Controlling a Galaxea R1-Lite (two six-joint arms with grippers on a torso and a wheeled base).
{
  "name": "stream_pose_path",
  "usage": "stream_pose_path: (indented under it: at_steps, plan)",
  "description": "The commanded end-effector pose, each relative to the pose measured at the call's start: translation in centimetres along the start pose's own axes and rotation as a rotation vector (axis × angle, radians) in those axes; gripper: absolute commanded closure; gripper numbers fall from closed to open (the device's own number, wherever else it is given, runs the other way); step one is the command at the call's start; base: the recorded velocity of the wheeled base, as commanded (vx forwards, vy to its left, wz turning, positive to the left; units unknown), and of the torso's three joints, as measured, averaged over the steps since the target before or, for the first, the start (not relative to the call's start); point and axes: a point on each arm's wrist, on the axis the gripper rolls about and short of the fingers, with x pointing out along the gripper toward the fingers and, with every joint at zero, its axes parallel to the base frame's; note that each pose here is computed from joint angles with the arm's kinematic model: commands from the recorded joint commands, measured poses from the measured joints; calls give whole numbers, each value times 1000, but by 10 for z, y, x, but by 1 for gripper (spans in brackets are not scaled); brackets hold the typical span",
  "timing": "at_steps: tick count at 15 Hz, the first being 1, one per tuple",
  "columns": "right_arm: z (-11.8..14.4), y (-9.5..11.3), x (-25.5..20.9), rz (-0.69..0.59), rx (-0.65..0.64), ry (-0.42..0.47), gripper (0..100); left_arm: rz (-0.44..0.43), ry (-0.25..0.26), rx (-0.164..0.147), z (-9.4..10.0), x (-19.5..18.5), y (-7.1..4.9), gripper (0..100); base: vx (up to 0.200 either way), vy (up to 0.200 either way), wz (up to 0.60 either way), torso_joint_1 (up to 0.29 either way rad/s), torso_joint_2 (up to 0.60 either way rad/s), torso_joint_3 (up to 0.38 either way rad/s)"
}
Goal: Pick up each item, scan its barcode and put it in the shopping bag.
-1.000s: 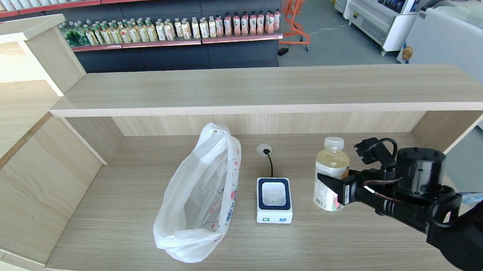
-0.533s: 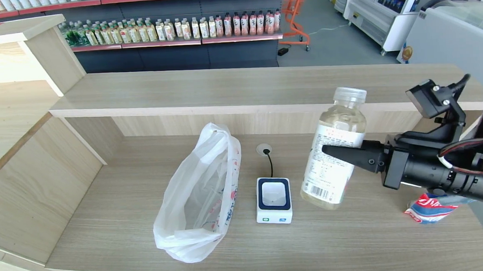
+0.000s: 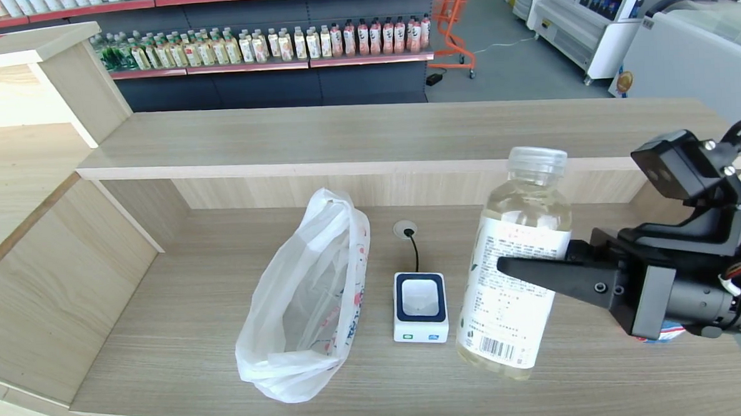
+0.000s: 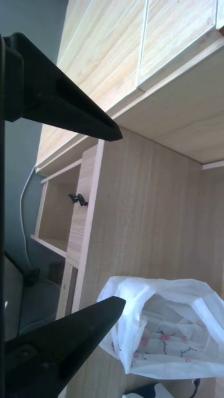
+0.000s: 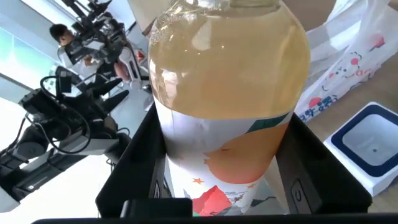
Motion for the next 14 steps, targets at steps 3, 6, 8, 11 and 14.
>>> stream_pose_path:
  at_steps: [3,6,8,11,14]
  plan:
    - [2,8,4,55,14,2,100,1,0,0,0,0,0,0,0,0,0,0,0,0]
    - [1,8,3,53,9,4,100,1,0,0,0,0,0,0,0,0,0,0,0,0]
    - [2,10,1,55,3,-2,100,1,0,0,0,0,0,0,0,0,0,0,0,0]
    - [0,13,2,67,5,4,100,1,0,0,0,0,0,0,0,0,0,0,0,0]
    - [-3,14,1,70,-14,12,100,1,0,0,0,0,0,0,0,0,0,0,0,0]
